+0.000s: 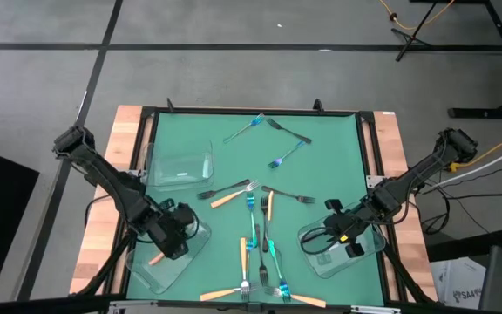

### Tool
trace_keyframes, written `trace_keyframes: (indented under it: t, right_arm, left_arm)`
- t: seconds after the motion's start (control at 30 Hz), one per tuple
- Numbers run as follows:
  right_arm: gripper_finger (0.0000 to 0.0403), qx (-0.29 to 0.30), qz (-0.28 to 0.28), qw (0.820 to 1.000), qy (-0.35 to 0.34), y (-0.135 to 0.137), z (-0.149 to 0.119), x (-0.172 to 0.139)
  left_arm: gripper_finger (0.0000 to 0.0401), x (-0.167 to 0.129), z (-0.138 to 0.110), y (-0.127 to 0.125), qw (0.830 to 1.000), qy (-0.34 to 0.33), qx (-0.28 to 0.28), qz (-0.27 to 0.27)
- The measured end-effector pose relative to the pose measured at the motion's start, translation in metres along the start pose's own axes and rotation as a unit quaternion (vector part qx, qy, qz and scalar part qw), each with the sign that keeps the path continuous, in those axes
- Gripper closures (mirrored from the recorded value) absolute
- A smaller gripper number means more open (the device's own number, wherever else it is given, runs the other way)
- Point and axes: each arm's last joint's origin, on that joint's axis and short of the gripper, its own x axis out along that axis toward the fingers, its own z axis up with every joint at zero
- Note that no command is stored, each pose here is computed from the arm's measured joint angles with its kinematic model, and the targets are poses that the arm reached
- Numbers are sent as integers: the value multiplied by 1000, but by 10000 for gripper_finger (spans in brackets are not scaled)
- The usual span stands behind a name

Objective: Sort silverware by color (type)
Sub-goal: Put the black fork into the bottom right transparent bin

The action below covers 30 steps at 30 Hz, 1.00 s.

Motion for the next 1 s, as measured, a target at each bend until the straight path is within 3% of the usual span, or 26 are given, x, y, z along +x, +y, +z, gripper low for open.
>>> trace_keyframes:
  t: [0.27,0.4,0.53,0.67,0.83,1.0]
  right_arm:
    - [307,59,-15,998,-32,-10,9,-1]
    - [307,82,-16,996,-43,-20,14,-2]
    - [307,95,48,994,-33,-22,25,-11]
    - [307,51,66,995,-51,-21,42,-29]
    - [307,-47,-14,994,-100,-18,62,-55]
    - [307,-68,-83,983,-152,-23,80,-77]
  left_arm:
    - [287,-17,31,10,987,-88,126,-39]
    - [287,-22,41,12,983,-113,133,-62]
    - [287,-23,49,9,978,-140,127,-84]
    - [287,-22,53,10,975,-150,141,-81]
    - [287,-22,62,16,969,-200,141,-25]
    - [287,-21,69,22,970,-209,125,-7]
